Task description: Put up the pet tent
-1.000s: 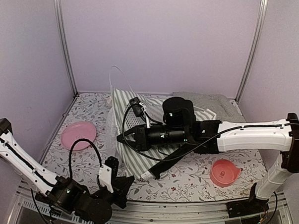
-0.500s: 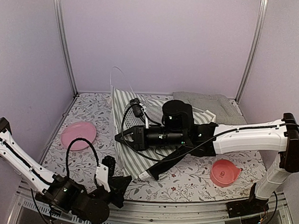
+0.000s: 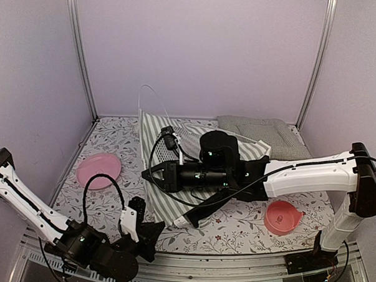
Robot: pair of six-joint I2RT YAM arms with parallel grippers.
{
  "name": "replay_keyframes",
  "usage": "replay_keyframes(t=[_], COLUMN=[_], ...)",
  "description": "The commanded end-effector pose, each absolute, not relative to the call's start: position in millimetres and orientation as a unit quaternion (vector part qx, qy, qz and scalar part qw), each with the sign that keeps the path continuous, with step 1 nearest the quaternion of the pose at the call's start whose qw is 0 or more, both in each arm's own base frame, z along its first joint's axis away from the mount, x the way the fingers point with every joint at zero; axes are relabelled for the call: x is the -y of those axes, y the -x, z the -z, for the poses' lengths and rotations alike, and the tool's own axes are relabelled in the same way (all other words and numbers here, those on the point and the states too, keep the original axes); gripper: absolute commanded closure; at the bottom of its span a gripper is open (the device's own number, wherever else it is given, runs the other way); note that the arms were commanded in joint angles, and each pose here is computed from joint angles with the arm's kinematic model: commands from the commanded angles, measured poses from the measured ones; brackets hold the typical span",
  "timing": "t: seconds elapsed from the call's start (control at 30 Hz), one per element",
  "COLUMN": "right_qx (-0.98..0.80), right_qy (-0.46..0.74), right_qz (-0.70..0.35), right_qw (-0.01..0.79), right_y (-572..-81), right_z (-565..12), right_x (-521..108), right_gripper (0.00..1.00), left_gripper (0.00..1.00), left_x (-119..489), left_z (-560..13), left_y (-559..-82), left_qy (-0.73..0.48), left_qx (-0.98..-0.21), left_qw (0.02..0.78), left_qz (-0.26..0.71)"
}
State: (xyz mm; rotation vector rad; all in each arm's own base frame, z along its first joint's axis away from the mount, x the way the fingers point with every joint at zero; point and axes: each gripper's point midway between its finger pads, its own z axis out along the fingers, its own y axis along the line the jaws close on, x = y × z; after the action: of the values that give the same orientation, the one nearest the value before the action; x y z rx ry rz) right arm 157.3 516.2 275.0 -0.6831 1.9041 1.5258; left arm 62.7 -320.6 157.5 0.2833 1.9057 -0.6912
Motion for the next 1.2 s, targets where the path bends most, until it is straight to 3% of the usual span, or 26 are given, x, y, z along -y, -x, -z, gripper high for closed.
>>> replay_keyframes(t=[0.0,1.17], right_qx=[-0.635,-0.656], right_qy=[0.175,0.192], right_qz=[-0.605,-0.593], right_qw=[0.448,0.425], right_y=[-208.1,-195.7], right_z=[-359.2,-326.7], right_x=[-501.0,-513.8], right_gripper=[1.0,1.0], left_gripper=[1.0,1.0], left_x=[326.0,313.2], left_z=[-122.7,-140.5], left_y=[-23.8,-33.6], left_qy=[-0.217,-0.201], left_qx=[-0.818,-0.811], left_qw=[0.447,0.465], left_qz=[0.288,0.293])
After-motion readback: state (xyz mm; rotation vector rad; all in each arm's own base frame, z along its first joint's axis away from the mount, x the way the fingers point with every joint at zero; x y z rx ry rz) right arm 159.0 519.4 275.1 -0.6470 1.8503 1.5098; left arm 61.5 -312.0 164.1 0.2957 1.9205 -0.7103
